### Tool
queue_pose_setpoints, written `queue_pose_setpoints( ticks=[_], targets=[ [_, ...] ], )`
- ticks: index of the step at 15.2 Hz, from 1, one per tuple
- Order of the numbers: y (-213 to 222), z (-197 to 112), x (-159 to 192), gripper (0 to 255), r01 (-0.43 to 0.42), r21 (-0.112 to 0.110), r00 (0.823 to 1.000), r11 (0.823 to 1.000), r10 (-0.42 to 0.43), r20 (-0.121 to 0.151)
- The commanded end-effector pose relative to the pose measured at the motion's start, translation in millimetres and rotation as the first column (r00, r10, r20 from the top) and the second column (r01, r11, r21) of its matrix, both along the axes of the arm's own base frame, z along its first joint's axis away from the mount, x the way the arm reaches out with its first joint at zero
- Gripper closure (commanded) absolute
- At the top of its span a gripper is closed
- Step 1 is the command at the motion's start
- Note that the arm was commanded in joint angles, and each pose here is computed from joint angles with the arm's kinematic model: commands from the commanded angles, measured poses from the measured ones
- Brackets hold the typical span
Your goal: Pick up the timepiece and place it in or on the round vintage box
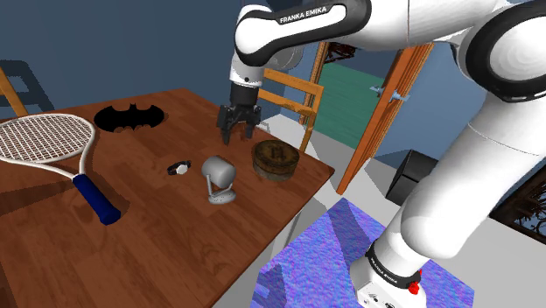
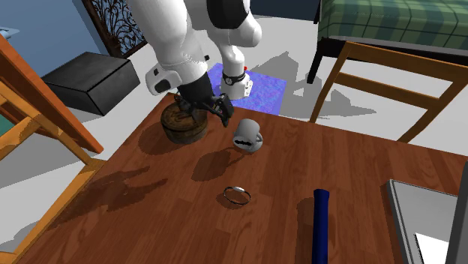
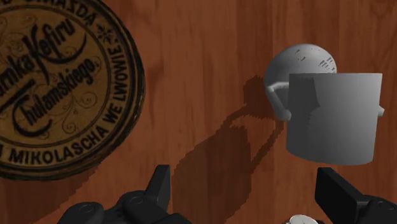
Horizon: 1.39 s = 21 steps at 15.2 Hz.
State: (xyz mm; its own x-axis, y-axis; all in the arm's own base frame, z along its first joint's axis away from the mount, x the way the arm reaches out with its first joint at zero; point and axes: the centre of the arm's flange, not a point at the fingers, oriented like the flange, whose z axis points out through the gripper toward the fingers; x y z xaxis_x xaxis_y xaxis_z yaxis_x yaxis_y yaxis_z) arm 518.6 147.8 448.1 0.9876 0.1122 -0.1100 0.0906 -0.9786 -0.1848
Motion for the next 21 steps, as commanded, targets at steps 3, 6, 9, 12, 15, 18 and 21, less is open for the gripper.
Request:
queue_pose_setpoints(
  ticks=[3,6,9,12,15,18,21],
  targets=[
    [25.2,-24.7,40.7,0,0.005,0.010,1.000,1.000,-0.005,-0.004],
    [45.0,-41.3,70.3,0,0.008,0.017,1.000,1.000,-0.008,-0.006],
    [64.9,-57.8,100.0,0,0.012,0.024,1.000,1.000,-0.012,-0.009],
    [84.8,-74.3,129.7,0,0.015,0.031,1.000,0.999,-0.015,-0.012],
    [87.0,-84.6,128.3,0,0.015,0.031,1.000,0.999,-0.015,-0.012],
    [90.3,-99.9,126.2,0,0.015,0.031,1.000,0.999,-0.015,-0.012],
    [93.1,-113.1,124.3,0,0.015,0.031,1.000,0.999,-0.015,-0.012]
  ],
)
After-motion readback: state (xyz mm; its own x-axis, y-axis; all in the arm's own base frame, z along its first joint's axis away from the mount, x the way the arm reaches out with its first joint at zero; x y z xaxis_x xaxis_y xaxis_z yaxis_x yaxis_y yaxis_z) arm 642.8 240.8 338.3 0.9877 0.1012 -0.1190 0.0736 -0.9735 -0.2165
